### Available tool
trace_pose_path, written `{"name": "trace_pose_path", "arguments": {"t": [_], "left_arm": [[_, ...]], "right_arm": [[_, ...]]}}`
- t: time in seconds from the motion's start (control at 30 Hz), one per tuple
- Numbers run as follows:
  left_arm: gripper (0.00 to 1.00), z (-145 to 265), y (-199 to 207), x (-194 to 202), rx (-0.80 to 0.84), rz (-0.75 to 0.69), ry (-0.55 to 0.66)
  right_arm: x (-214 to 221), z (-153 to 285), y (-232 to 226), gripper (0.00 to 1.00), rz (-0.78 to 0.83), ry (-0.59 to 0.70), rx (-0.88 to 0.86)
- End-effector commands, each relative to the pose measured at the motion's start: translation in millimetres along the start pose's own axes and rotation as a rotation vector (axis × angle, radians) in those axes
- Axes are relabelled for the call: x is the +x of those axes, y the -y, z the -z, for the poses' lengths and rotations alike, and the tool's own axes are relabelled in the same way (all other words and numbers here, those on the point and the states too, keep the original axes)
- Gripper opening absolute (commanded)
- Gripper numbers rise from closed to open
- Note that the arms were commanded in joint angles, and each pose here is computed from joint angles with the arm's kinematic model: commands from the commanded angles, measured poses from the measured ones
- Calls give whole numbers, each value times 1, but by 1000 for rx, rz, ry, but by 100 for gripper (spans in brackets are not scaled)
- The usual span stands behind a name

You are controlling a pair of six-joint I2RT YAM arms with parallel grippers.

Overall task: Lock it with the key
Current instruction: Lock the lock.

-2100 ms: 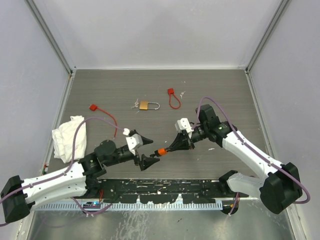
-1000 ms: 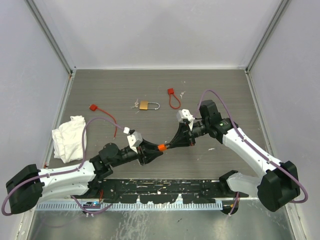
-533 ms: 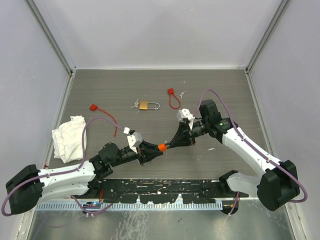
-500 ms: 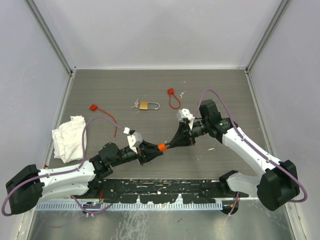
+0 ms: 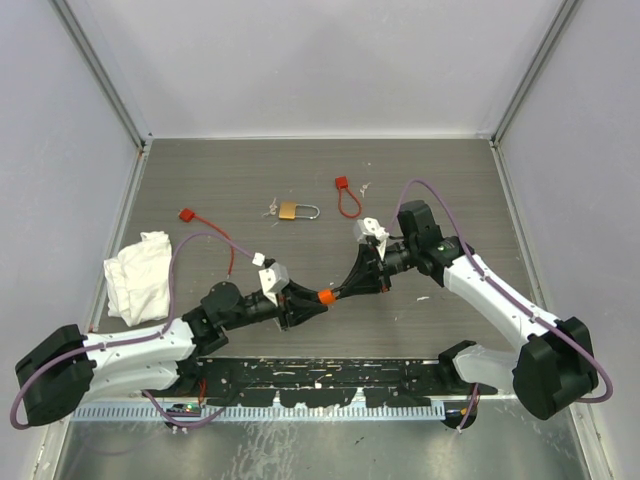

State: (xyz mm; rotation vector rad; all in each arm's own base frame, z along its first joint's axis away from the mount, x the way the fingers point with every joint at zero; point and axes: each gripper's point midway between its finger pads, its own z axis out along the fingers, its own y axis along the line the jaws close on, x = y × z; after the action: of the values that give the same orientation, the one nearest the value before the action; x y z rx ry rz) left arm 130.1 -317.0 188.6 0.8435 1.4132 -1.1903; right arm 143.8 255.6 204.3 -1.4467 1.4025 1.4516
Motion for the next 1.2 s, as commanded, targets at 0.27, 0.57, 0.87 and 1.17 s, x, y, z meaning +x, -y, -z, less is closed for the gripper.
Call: {"name": "trace_pose_path", "arguments": {"t": [0.27, 0.57, 0.87, 1.17], "left_arm": [[0, 3, 26, -72, 135, -23, 212], [0, -11, 19, -74, 127, 12, 219], [0, -27, 4, -86, 112, 16, 279], [0, -23, -15, -113, 83, 5, 382]], "right_arm": [[-20, -7, -19, 1, 120, 57, -105], [-15, -8, -36, 1, 191, 91, -190], [-3, -25, -32, 1, 128, 52, -200], [14, -39, -33, 1, 34, 32, -226]]}}
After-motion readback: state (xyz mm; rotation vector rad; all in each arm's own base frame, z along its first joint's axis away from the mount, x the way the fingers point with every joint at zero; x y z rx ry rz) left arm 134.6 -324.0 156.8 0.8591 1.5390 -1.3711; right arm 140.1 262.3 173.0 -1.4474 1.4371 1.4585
